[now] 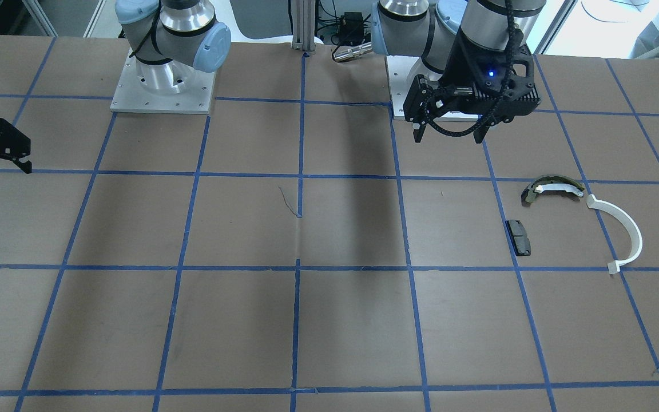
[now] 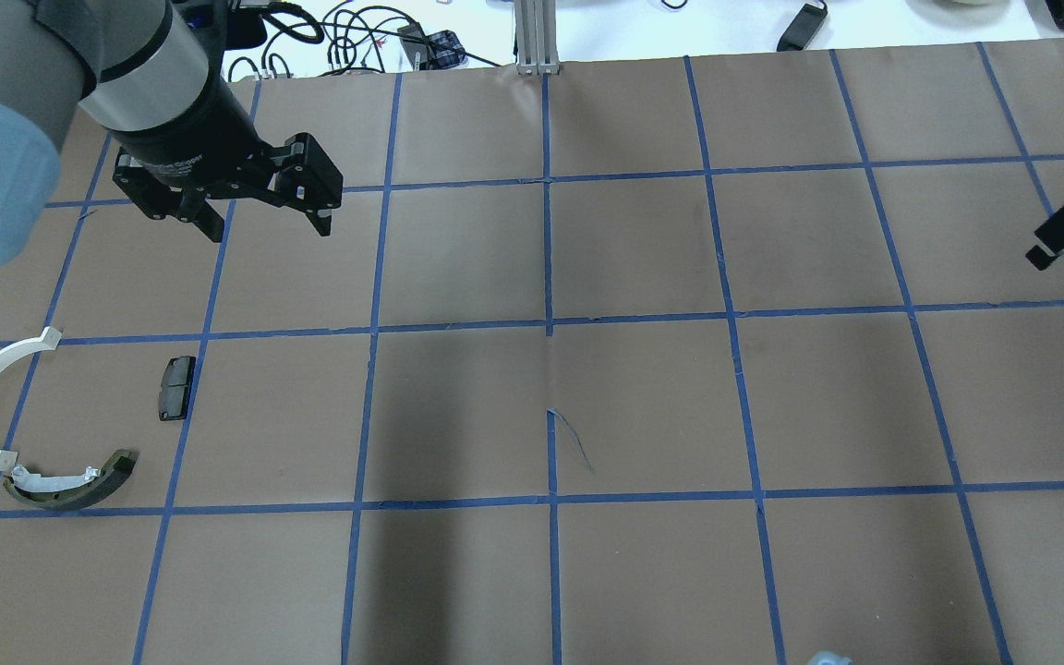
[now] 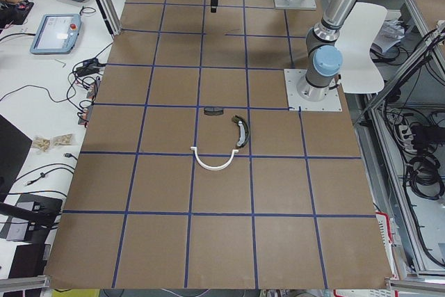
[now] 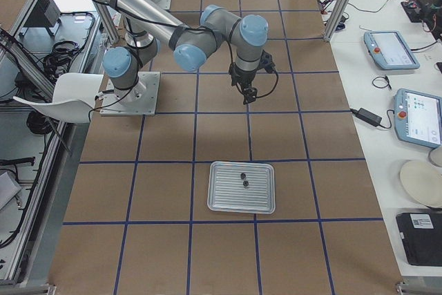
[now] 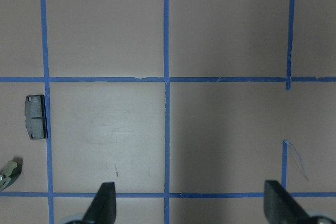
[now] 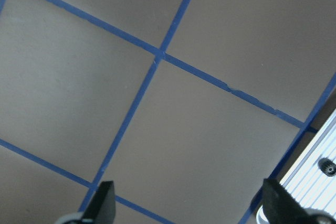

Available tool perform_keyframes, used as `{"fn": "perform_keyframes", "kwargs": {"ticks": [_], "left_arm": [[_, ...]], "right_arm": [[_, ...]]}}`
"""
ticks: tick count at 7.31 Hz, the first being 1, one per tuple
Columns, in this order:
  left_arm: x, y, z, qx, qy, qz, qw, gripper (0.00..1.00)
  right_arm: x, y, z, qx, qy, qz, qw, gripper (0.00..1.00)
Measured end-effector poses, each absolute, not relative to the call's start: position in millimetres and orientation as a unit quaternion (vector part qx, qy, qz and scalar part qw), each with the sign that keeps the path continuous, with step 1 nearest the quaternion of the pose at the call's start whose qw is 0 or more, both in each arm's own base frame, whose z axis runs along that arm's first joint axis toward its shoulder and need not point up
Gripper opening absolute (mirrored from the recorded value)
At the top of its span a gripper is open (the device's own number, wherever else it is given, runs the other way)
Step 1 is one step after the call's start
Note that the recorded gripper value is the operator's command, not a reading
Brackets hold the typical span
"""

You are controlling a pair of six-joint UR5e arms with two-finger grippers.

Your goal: Place bearing gear from tray to pile

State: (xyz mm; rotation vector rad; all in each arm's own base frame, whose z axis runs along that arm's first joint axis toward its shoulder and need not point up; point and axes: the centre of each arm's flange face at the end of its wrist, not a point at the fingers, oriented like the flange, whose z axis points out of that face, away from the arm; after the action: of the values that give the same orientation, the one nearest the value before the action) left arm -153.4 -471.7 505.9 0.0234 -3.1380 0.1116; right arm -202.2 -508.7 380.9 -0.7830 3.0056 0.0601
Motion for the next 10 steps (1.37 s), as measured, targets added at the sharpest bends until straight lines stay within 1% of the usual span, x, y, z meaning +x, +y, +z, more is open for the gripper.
{"fn": "perform_keyframes", "kwargs": {"ticks": [4,9,10], "left_arm": [[-153,-472,506,0.007,-0.999,0.036,0.001,1.00],[-153,-472,506,0.007,-0.999,0.036,0.001,1.00],[-153,-472,506,0.007,-0.999,0.036,0.001,1.00]], "right_arm": [[-311,-522,300,-0.379,0.925,0.008,0.002,1.00],[-391,-543,229,-0.484,0.875,0.022,-0.017,0.99],[-396,-546,217,-0.494,0.869,0.023,-0.013,0.83]]}}
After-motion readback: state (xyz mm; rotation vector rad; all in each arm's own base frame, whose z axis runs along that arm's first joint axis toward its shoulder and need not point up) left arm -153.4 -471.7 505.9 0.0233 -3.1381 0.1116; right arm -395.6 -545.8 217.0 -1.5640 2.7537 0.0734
